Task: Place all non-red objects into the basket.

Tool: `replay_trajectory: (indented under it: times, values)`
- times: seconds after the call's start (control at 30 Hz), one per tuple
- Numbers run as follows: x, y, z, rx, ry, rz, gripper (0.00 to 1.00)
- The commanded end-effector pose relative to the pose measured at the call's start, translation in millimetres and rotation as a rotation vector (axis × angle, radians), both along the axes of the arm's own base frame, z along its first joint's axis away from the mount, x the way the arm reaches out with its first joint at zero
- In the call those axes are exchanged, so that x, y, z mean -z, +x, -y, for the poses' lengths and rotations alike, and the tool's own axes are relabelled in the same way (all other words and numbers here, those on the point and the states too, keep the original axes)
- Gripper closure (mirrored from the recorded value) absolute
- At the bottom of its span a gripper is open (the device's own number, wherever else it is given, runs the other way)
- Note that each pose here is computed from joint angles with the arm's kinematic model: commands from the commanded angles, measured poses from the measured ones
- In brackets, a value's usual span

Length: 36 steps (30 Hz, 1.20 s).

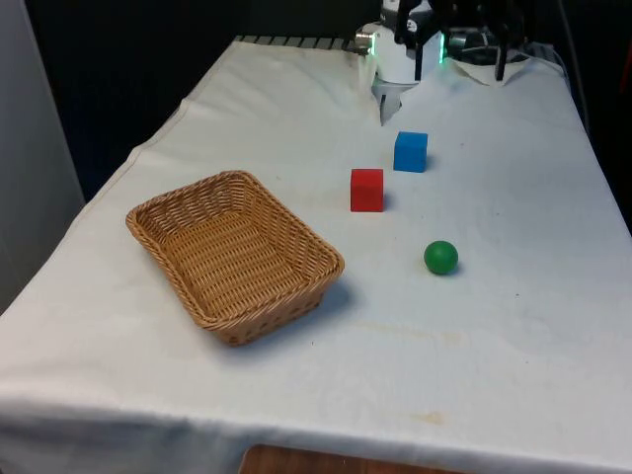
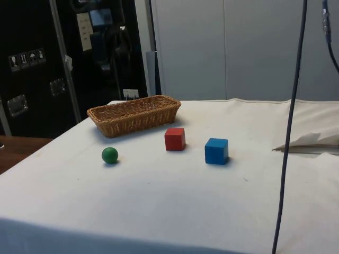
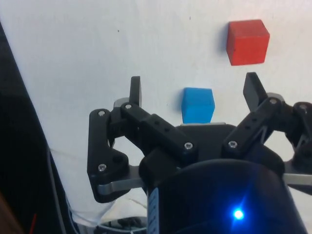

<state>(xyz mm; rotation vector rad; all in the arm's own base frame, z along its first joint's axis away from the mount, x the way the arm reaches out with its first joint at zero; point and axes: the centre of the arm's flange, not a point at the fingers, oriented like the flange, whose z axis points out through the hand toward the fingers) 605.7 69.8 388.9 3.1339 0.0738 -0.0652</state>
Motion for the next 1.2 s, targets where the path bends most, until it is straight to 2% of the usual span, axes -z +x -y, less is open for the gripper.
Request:
replay_trajectory:
  times: [0.0, 0.03, 0.2, 0.23, 0.27, 0.37, 0.5, 0.53, 0.77, 0.83, 0.87, 0.9, 1.07, 1.17]
  values:
    - [2, 0.7, -1.2, 0.0, 0.0, 0.005, 0.0]
    - [6, 2.2, -4.4, 0.004, 0.003, 0.018, 0.0]
    - [19, 6.1, -15.9, 0.011, -0.004, 0.037, 0.0]
    - [18, 5.5, -14.1, 0.007, -0.002, 0.028, 0.0]
    - [22, 7.2, -17.9, 0.013, -0.005, 0.039, 0.0]
    - [31, 10.8, -26.4, 0.018, -0.007, 0.047, 0.0]
    - [42, 13.1, -34.1, 0.023, -0.006, 0.055, 0.0]
    - [41, 12.1, -32.6, 0.019, -0.006, 0.048, 0.0]
    - [66, 15.2, -42.4, 0.031, -0.008, 0.07, 0.0]
    - [71, 15.5, -42.9, 0.033, -0.008, 0.074, 0.0]
    - [71, 15.4, -41.6, 0.03, -0.011, 0.065, 0.0]
    - [77, 15.8, -42.0, 0.035, -0.005, 0.079, 0.0]
    - [87, 16.0, -35.7, 0.035, -0.001, 0.092, 0.0]
    - [91, 15.9, -29.3, 0.038, 0.003, 0.092, 0.0]
